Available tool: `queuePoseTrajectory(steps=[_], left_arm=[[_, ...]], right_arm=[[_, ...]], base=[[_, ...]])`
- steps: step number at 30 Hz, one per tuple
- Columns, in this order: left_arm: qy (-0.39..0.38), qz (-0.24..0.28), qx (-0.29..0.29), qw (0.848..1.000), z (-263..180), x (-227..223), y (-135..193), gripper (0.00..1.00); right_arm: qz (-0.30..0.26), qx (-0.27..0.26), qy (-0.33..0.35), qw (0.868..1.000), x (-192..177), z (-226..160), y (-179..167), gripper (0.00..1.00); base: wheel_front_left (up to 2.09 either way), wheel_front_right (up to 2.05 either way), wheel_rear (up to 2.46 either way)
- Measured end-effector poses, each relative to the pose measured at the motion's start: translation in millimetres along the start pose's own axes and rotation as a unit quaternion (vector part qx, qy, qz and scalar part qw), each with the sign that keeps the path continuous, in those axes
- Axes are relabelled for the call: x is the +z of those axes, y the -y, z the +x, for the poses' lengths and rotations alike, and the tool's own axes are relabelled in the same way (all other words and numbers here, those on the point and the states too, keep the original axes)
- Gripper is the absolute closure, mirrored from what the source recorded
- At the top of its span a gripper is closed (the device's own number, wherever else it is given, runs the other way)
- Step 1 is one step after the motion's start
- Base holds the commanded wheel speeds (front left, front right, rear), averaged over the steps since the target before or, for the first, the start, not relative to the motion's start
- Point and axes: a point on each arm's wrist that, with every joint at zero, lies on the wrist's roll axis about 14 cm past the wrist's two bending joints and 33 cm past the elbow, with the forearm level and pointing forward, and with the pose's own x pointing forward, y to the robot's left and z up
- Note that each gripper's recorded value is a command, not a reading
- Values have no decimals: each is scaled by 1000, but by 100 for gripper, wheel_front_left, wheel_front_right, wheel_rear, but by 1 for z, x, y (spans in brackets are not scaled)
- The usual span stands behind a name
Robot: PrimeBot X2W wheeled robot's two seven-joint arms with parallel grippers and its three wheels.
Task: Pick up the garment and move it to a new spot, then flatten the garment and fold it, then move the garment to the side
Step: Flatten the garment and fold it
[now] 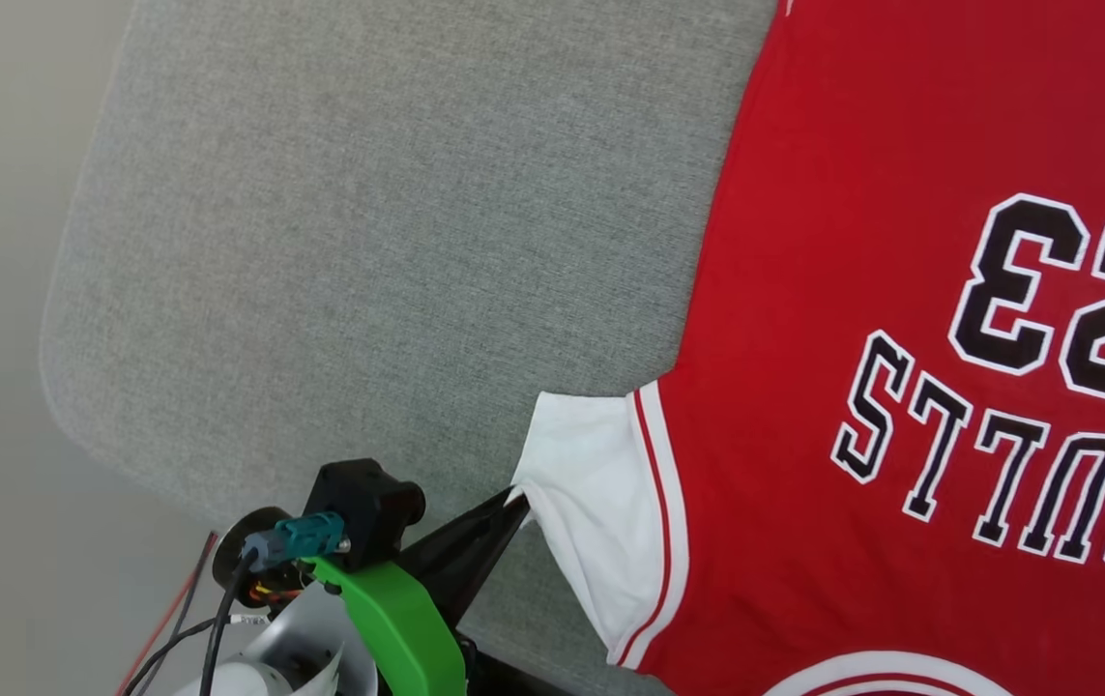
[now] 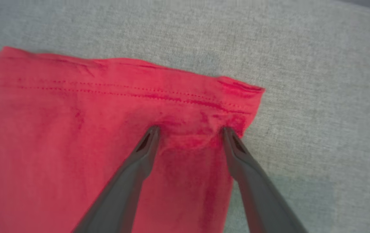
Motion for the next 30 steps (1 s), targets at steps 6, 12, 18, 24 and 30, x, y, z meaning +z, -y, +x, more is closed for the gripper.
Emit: queuePoseTrajectory(steps=[6, 12, 18, 24, 30], left_arm=[[-2, -8, 12, 1000, -1, -3, -5, 100], [13, -7, 17, 1000, 0, 1, -9, 100], [22, -3, 18, 1000, -2, 4, -10, 100], [36, -8, 17, 999, -8, 10, -11, 100], [34, 1, 20, 999, -20, 7, -14, 100]], right_arm=[[-12, 2, -22, 1000, -5, 12, -5, 85], [-16, 1, -22, 1000, -9, 11, -5, 100], [-16, 0, -13, 1000, -14, 1, -5, 100], [-12, -6, -20, 1000, -35, -13, -3, 100], [5, -6, -29, 1000, -66, -35, -1, 100]], base=[[0, 0, 0], [0, 0, 0], [0, 0, 0], [0, 0, 0], [0, 0, 0]])
